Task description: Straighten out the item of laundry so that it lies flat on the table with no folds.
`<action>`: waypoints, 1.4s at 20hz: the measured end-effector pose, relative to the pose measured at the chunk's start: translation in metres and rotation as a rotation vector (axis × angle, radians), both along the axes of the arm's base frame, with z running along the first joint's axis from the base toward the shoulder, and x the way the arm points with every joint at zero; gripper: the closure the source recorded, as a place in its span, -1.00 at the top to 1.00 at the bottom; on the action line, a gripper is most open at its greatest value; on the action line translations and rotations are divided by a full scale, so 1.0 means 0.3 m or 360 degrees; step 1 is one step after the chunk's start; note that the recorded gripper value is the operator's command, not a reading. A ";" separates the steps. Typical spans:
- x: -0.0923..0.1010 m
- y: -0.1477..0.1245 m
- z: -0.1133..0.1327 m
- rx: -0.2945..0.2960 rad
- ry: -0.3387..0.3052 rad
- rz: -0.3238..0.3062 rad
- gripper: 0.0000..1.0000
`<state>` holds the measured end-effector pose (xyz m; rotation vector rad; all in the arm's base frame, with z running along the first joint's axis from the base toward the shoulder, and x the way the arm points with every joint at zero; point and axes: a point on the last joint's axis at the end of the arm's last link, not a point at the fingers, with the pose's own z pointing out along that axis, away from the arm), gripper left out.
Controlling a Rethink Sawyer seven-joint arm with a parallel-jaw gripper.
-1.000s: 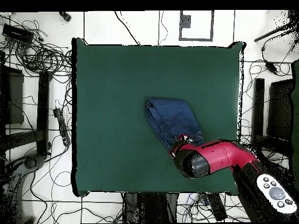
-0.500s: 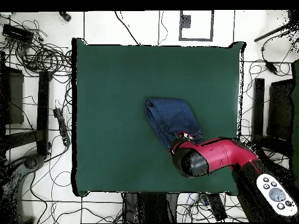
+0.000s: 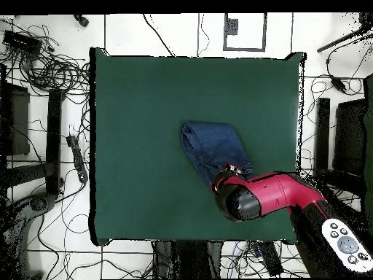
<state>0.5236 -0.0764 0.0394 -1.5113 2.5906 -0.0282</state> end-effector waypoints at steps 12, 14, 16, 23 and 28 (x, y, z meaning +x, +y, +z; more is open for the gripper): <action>0.015 0.012 0.020 0.0004 -0.0006 -0.0017 -1.00; 0.016 0.015 0.020 0.0005 -0.0006 -0.0016 -1.00; 0.016 0.016 0.020 0.0005 -0.0006 -0.0015 -1.00; 0.018 0.024 0.020 0.0006 -0.0007 -0.0008 1.00; 0.021 0.053 0.020 0.0006 -0.0007 0.0017 1.00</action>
